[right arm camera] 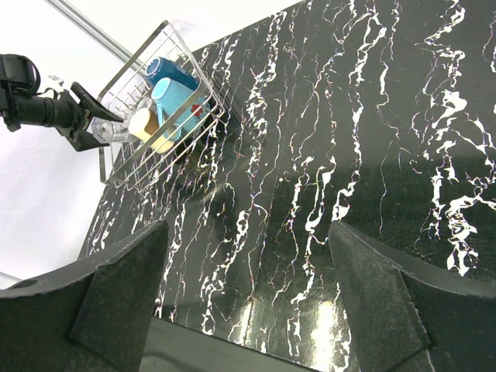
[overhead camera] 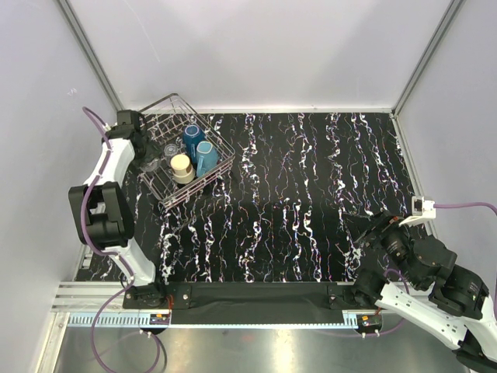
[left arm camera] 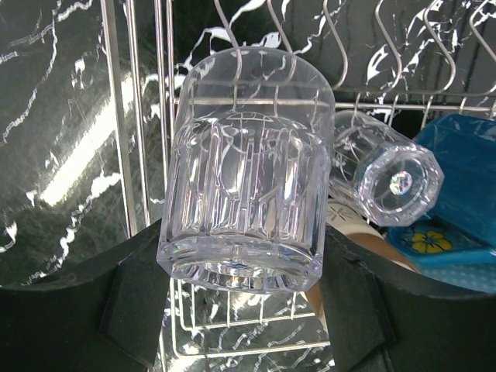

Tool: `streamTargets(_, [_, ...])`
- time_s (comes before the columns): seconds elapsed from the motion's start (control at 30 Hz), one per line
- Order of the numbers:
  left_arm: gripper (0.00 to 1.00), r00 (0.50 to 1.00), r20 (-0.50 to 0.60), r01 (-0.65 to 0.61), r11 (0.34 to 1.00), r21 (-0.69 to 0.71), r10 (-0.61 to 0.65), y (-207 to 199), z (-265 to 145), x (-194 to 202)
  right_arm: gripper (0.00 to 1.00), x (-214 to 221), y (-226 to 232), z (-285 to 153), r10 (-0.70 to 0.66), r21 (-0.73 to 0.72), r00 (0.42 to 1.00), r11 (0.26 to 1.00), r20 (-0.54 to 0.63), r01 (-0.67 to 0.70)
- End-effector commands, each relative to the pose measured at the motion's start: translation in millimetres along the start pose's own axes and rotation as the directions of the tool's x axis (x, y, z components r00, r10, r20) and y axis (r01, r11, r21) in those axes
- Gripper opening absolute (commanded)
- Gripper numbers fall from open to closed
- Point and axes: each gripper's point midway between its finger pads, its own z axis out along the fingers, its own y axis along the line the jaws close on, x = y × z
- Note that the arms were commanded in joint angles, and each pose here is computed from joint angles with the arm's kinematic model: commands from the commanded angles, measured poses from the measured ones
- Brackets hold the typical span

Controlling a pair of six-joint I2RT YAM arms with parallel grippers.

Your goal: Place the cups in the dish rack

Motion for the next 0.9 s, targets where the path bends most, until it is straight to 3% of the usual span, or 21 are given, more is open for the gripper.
streamTargets(0.0, [0.00, 0.999, 0.002, 0.050, 0.997, 0.065, -0.050, -15.1, -33.0, -4.4, 0.92, -6.9, -0.7, 0.8, 0.016, 0.014, 0.999, 1.000, 0.030, -0.017])
streamTargets(0.33, [0.00, 0.995, -0.012, 0.103, 0.993, 0.066, -0.102, -23.5, -56.3, -16.2, 0.92, -8.7, -0.1, -0.8, 0.019, 0.004, 0.999, 1.000, 0.037, -0.019])
streamTargets(0.5, [0.00, 0.984, -0.111, 0.134, 0.990, -0.053, -0.139, -8.6, -35.9, 5.3, 0.92, -10.8, -0.9, -3.3, 0.026, -0.005, 0.999, 1.000, 0.048, -0.025])
streamTargets(0.87, [0.00, 0.969, -0.120, 0.203, 0.973, -0.107, -0.216, -1.5, -19.5, 7.5, 0.92, -10.3, 0.1, -3.6, 0.025, -0.014, 0.999, 1.000, 0.046, -0.024])
